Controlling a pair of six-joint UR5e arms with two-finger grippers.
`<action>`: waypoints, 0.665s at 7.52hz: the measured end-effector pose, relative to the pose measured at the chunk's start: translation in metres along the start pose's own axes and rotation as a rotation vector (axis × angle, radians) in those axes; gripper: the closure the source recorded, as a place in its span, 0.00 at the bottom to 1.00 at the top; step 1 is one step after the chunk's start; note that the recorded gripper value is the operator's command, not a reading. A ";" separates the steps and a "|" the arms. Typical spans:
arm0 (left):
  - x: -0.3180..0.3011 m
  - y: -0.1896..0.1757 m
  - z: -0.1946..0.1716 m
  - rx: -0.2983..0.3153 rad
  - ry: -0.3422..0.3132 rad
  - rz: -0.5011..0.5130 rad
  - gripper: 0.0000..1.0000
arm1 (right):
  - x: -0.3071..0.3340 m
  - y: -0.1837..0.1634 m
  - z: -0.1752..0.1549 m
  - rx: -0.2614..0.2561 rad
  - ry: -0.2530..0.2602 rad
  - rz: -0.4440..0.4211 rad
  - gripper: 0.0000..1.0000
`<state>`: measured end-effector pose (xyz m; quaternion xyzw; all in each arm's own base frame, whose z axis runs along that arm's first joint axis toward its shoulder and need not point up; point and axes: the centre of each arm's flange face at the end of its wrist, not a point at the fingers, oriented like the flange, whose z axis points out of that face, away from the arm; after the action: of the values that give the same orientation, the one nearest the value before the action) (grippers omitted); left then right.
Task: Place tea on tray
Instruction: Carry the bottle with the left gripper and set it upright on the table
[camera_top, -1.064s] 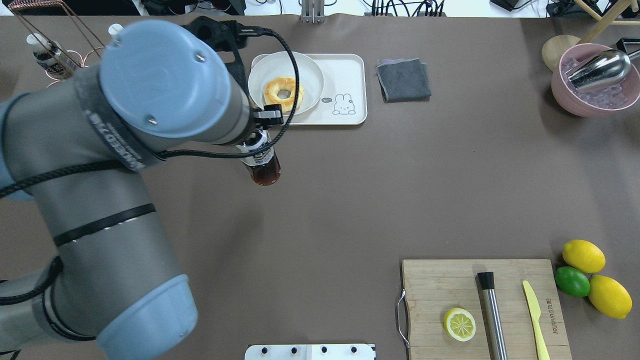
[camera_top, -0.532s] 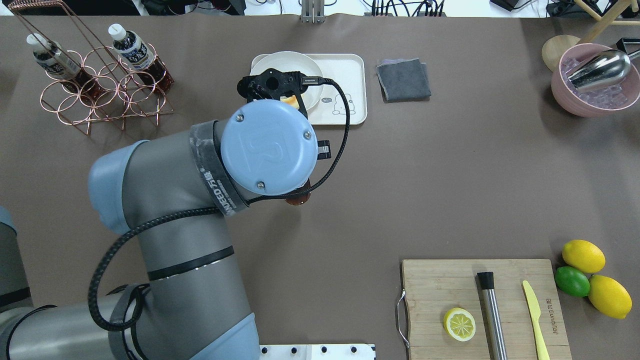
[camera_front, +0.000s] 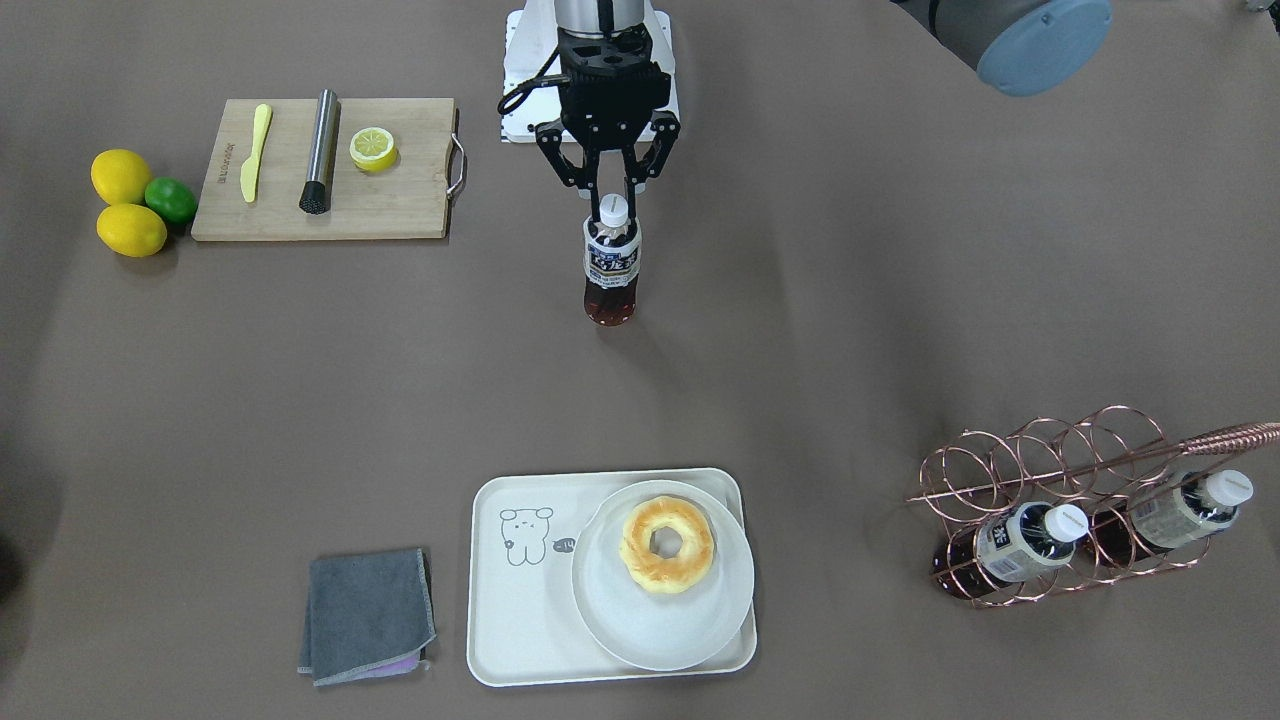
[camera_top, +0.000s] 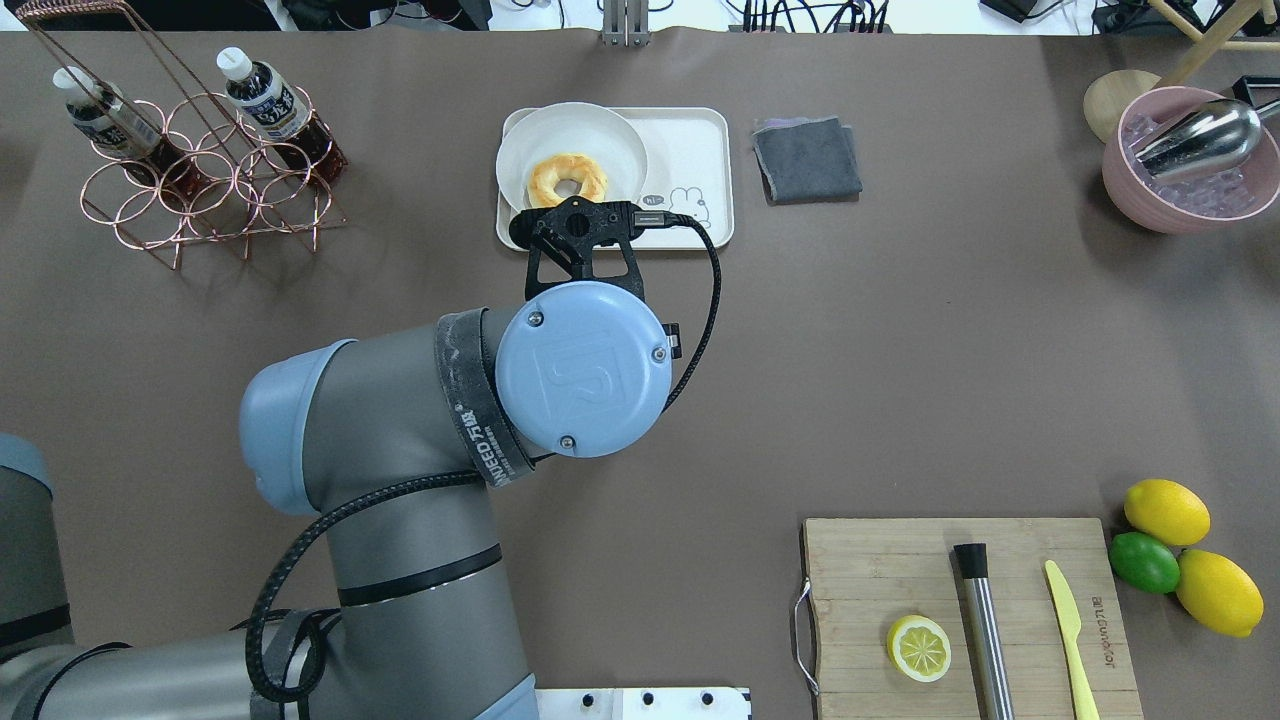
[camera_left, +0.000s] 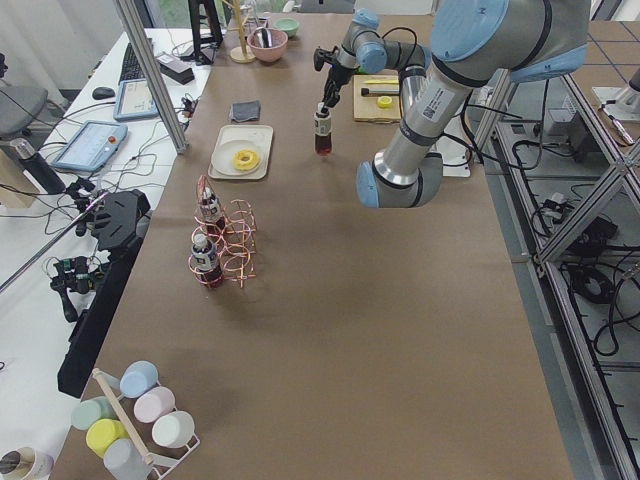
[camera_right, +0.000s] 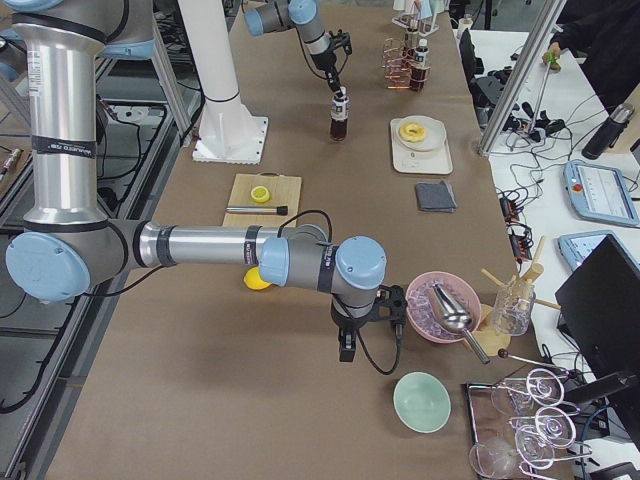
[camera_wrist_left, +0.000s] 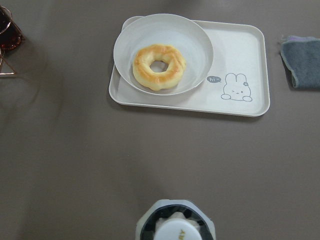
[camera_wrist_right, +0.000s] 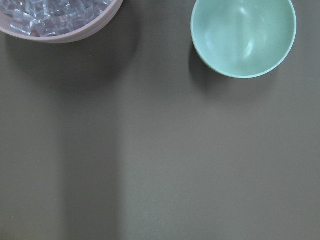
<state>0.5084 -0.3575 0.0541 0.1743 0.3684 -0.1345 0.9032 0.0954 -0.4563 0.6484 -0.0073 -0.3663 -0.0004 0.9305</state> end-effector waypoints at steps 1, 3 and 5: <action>-0.001 0.001 0.003 -0.001 -0.005 0.001 1.00 | 0.001 0.001 0.000 -0.001 0.000 0.001 0.00; -0.002 0.002 0.005 -0.002 -0.008 -0.001 1.00 | 0.001 0.002 0.001 -0.001 0.000 0.002 0.00; -0.004 0.005 0.012 0.000 0.011 -0.003 1.00 | 0.002 0.002 0.002 -0.004 0.000 0.004 0.00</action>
<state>0.5152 -0.3572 0.0657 0.1742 0.3737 -0.1350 0.9010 0.0954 -0.4539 0.6507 -0.0097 -0.3665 0.0007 0.9304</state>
